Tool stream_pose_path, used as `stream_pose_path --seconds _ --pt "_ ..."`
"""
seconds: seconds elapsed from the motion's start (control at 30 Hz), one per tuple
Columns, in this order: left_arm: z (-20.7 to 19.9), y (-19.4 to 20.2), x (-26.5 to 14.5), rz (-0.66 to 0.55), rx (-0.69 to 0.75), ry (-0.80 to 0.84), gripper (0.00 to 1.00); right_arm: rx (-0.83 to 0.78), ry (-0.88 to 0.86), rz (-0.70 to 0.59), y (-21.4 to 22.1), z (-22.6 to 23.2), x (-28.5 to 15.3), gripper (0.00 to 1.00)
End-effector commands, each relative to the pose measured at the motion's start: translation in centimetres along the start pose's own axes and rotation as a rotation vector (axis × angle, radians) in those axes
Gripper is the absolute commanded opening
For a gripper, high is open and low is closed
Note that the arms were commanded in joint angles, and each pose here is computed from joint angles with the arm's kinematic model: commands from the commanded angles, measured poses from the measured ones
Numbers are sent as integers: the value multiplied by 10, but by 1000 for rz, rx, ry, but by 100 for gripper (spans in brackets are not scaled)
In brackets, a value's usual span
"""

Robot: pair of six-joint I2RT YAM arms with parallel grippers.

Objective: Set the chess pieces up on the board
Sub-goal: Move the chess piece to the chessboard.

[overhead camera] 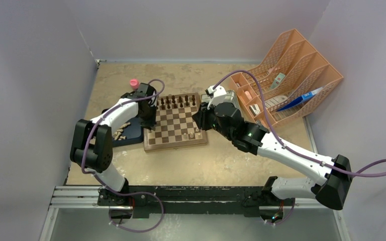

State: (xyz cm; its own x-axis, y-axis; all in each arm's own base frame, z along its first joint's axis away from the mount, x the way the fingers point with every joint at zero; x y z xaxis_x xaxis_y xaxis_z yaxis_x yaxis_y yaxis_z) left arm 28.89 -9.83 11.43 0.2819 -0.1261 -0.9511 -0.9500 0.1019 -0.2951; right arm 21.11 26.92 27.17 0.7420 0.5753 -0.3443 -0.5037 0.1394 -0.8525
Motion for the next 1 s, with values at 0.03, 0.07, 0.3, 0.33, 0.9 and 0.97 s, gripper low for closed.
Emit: stream_pose_path --seconds 0.03,0.07,0.3,0.33,0.9,0.97 --pt "-1 8 -5 34 6 -29 11 12 -18 -48 -12 7 -3 30" --pt "-1 10 -5 38 7 -34 11 13 -18 -50 -13 7 -3 30" --pt "1 19 -2 75 15 -66 11 9 -16 -49 -13 7 -2 30" --pt "1 21 -2 79 18 -76 11 9 -16 -49 -14 7 -2 30" --pt "0 26 -5 90 23 -90 10 8 -14 -46 -12 8 2 30" --pt "0 26 -4 87 22 -90 11 7 -13 -45 -12 8 2 31"
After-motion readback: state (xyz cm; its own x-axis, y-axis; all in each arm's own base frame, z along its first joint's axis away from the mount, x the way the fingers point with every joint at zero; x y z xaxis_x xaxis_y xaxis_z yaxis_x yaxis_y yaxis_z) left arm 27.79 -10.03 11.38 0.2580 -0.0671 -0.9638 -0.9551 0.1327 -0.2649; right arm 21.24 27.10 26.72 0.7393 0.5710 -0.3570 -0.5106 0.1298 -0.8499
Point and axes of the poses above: each gripper's point midway between its finger pads, its own x axis out along the fingers, its own z axis along the line the jaws close on, y = z × x, the point moved 6 cm from there along -x, back along the fingers, and after that the axes turned 5 degrees about x, right-handed, at the moved point
